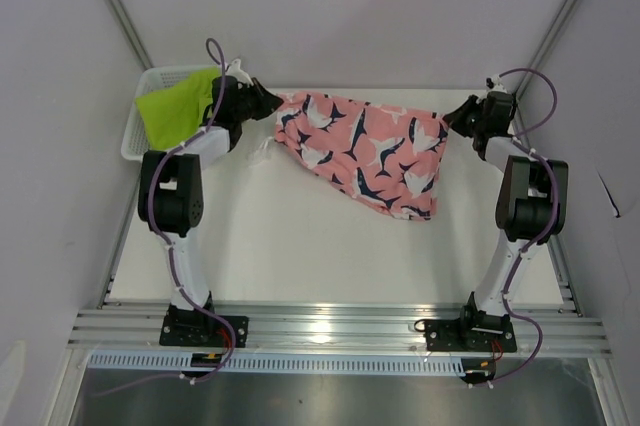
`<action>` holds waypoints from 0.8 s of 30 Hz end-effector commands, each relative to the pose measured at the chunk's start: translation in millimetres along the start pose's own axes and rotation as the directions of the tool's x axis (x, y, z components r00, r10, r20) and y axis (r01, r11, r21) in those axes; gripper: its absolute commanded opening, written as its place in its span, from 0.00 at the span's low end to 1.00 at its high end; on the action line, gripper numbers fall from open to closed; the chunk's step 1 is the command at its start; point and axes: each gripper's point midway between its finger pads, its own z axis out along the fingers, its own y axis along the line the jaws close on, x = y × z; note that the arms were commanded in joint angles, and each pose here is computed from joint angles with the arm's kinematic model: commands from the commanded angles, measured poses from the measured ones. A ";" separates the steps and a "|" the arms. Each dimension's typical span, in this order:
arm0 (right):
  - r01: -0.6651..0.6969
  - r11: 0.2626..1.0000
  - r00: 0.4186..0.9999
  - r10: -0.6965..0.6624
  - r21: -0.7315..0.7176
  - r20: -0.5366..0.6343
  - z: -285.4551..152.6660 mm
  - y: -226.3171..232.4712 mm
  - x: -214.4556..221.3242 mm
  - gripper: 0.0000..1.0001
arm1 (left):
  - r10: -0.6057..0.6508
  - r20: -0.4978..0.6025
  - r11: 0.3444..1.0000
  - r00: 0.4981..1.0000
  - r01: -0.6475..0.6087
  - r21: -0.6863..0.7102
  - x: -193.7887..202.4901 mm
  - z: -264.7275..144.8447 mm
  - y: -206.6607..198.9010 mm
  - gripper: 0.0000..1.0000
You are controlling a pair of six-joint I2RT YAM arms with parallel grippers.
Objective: Fold and stack the shorts
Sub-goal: Fold the shorts
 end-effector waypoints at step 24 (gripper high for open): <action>0.106 0.994 0.994 -0.105 0.038 -0.044 6.5 31.1 -10.1 0.67 | 0.071 -0.072 0.987 0.995 -0.080 -0.141 -16.0 16.1 -8.1 0.96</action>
